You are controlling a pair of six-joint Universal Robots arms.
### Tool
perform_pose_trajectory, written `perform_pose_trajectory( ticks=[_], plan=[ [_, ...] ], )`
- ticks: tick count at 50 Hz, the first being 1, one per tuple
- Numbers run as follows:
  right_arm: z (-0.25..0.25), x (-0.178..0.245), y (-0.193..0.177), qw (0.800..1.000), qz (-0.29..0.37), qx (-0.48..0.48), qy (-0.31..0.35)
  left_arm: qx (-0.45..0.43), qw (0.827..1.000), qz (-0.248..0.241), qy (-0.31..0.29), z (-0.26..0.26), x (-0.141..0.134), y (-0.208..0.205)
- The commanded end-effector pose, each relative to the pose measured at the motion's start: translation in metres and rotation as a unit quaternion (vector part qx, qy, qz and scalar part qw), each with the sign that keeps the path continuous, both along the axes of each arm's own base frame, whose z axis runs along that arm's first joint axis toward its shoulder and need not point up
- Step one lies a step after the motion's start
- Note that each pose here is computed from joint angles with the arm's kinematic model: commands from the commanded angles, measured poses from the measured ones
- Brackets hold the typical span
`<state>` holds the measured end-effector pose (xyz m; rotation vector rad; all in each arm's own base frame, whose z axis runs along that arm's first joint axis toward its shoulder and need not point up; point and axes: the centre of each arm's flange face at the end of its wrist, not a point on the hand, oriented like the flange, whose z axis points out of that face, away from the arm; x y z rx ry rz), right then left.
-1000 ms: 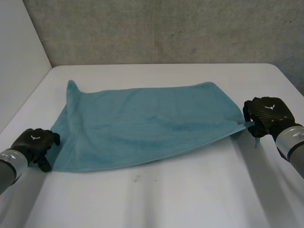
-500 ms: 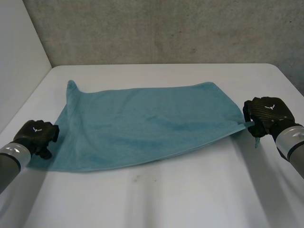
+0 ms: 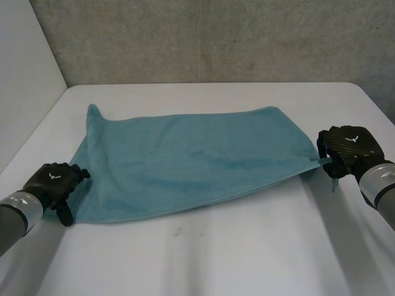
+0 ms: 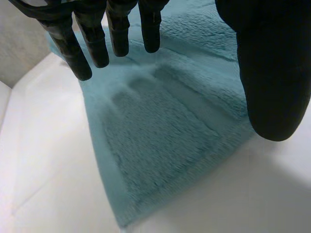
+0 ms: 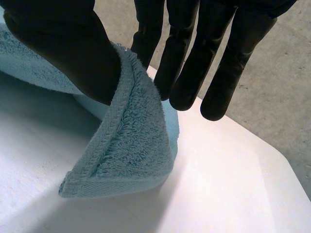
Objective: Fold the laundry
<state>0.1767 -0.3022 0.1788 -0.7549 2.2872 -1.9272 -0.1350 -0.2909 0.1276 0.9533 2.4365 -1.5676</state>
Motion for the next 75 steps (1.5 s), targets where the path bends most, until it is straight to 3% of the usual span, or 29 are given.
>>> perform_pose_trajectory(
  ticks=[1, 55, 69, 75],
  plan=[
    [0.000, 0.001, 0.001, 1.000, 0.002, -0.001, 0.002, 0.012, 1.000, 0.007, -0.001, -0.004, 0.005, 0.003],
    [-0.001, 0.001, 0.002, 1.000, 0.002, 0.001, 0.004, -0.074, 0.997, 0.009, -0.006, -0.016, 0.007, -0.035],
    [0.015, -0.001, -0.005, 1.000, -0.002, -0.023, 0.016, -0.151, 0.988, 0.018, -0.018, 0.040, 0.009, -0.019],
    [0.030, -0.003, 0.010, 0.995, 0.018, -0.005, 0.093, -0.179, 0.982, 0.048, -0.039, 0.072, 0.015, 0.001]
  ],
)
